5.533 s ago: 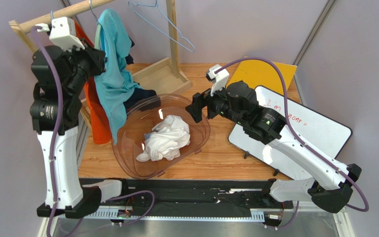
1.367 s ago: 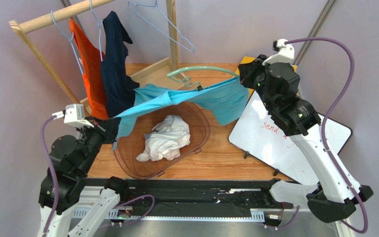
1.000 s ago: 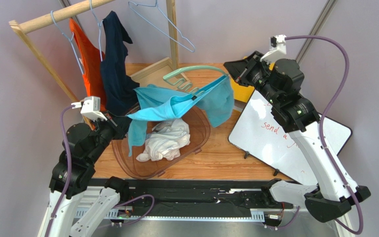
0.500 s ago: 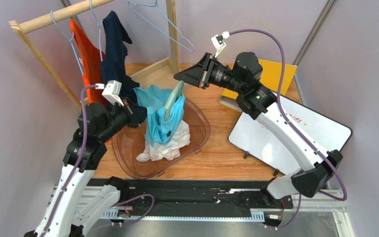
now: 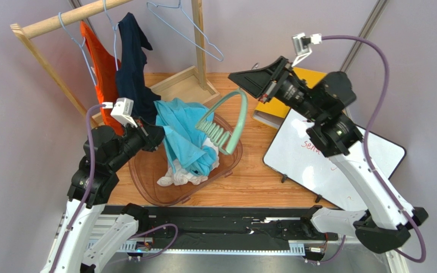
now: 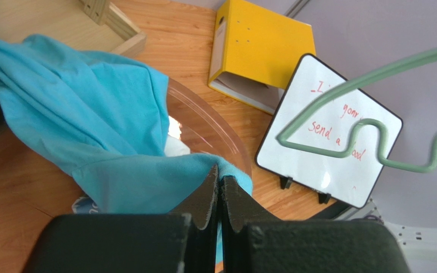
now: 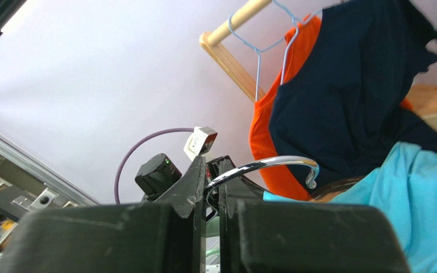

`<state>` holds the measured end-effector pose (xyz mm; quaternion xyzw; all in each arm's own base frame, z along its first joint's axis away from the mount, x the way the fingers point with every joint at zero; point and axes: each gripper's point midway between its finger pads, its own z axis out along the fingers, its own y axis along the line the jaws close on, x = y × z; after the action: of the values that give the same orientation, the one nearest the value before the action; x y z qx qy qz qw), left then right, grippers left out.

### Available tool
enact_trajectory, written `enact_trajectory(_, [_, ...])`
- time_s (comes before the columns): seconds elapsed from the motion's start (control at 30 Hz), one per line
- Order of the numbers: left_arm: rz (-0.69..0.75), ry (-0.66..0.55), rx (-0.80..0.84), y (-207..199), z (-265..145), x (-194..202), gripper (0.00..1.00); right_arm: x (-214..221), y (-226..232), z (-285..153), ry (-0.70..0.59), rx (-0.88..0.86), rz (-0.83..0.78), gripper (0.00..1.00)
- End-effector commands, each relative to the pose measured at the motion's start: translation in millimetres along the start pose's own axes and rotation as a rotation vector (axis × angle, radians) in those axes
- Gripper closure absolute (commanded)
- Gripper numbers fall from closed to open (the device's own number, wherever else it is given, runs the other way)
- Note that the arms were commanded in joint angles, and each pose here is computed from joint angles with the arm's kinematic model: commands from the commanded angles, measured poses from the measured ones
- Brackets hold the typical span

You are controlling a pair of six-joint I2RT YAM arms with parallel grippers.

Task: Remove the t-shirt from the hanger

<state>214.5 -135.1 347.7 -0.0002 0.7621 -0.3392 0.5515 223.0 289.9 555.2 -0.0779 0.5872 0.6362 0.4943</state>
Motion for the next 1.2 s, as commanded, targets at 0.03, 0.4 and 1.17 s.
enact_trajectory(0.03, [0.121,-0.206,0.092,-48,-32,-81,1.0,-33,16,-37,-0.14,0.077,-0.172,1.0])
enact_trajectory(0.4, [0.308,-0.492,0.417,-182,-118,-222,1.0,-35,-38,-76,-0.184,0.362,-0.328,1.0])
enact_trajectory(1.17, [0.267,-0.487,0.523,-211,-82,-261,1.0,-32,-52,-83,-0.164,0.42,-0.383,1.0])
